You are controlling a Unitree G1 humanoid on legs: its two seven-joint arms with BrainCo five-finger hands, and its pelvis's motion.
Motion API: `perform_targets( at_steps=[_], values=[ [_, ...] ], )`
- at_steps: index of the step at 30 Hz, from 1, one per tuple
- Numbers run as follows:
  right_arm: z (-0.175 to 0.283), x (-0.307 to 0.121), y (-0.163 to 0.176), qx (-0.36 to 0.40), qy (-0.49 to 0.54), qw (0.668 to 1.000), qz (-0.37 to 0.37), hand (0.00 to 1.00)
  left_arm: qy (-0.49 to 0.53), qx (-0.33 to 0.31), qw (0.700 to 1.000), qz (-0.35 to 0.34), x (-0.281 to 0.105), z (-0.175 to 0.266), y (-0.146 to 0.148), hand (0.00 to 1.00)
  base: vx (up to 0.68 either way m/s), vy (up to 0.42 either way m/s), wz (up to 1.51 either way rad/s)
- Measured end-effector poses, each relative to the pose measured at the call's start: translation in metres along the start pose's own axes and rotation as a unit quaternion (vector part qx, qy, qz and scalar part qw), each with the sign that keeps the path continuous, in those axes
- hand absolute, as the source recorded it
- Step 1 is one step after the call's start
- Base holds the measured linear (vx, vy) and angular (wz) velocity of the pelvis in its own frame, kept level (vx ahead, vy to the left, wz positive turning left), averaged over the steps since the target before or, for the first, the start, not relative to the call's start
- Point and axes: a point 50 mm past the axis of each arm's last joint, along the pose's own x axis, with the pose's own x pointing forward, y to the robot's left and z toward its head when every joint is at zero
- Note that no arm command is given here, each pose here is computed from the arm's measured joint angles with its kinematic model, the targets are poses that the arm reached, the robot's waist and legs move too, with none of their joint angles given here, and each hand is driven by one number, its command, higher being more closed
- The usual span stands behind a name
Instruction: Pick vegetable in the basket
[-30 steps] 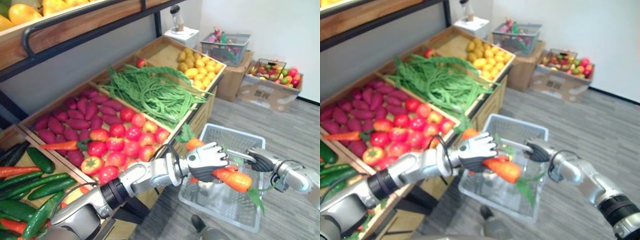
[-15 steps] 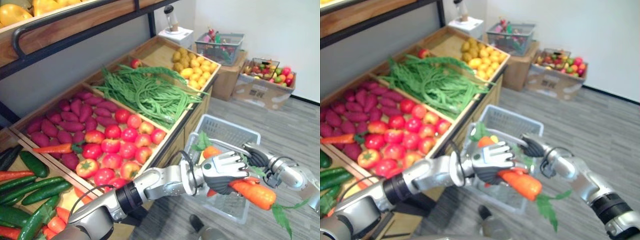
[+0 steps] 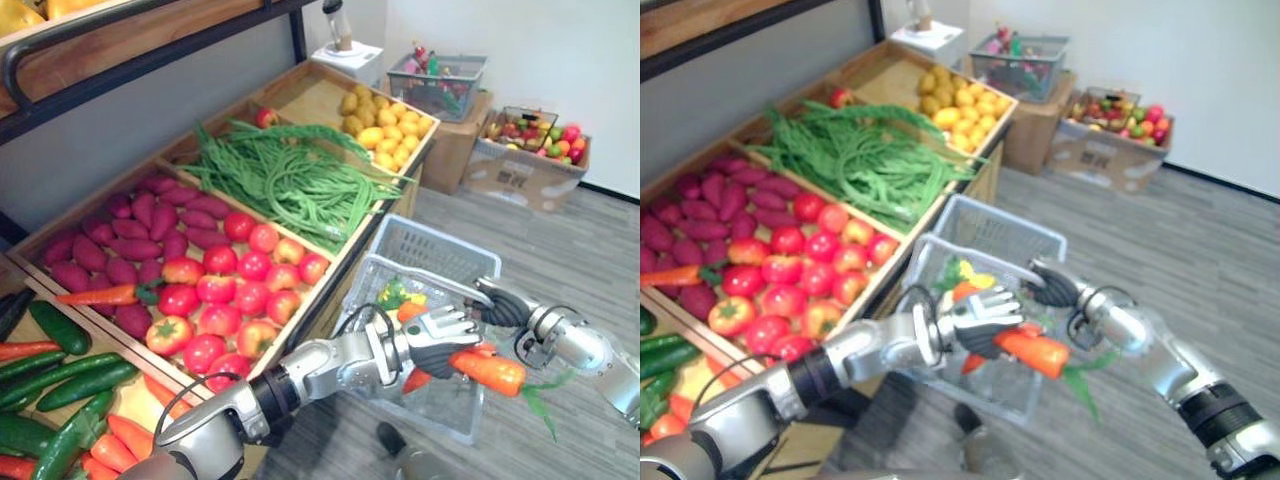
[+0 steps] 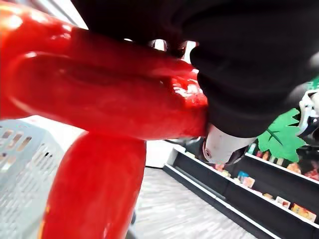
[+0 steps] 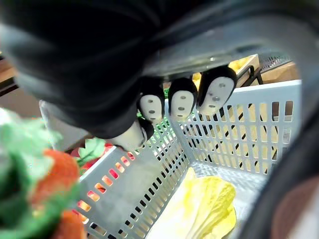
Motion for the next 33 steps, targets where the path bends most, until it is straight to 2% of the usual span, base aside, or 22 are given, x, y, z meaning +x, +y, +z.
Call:
perform_targets(
  at_steps=[7, 8, 19, 30, 33],
  values=[
    [0.006, 0.005, -0.011, 0.019, -0.019, 1.0, -0.009, 1.0, 0.071, 0.012, 0.997, -0.032, -0.011, -0.028, -0.011, 1.0, -0.07, -0.026, -0.03],
    [0.007, 0.005, -0.011, 0.019, -0.021, 1.0, -0.007, 1.0, 0.077, 0.012, 0.996, -0.034, -0.013, -0.03, -0.012, 0.0, -0.06, -0.028, -0.05],
    [0.019, 0.006, -0.014, 0.011, -0.047, 0.999, 0.012, 1.0, 0.162, 0.025, 0.985, -0.059, -0.031, -0.06, -0.019, 0.0, -0.07, -0.027, -0.04],
    [0.025, -0.001, -0.01, 0.022, -0.058, 0.998, 0.023, 1.0, 0.16, 0.027, 0.985, -0.064, -0.027, -0.058, -0.022, 0.0, -0.07, -0.029, 0.04],
    [0.014, -0.012, 0.002, 0.047, -0.03, 0.998, 0.021, 1.0, 0.132, 0.03, 0.99, -0.043, -0.018, -0.048, -0.012, 0.0, -0.06, -0.036, 0.31]
  ],
)
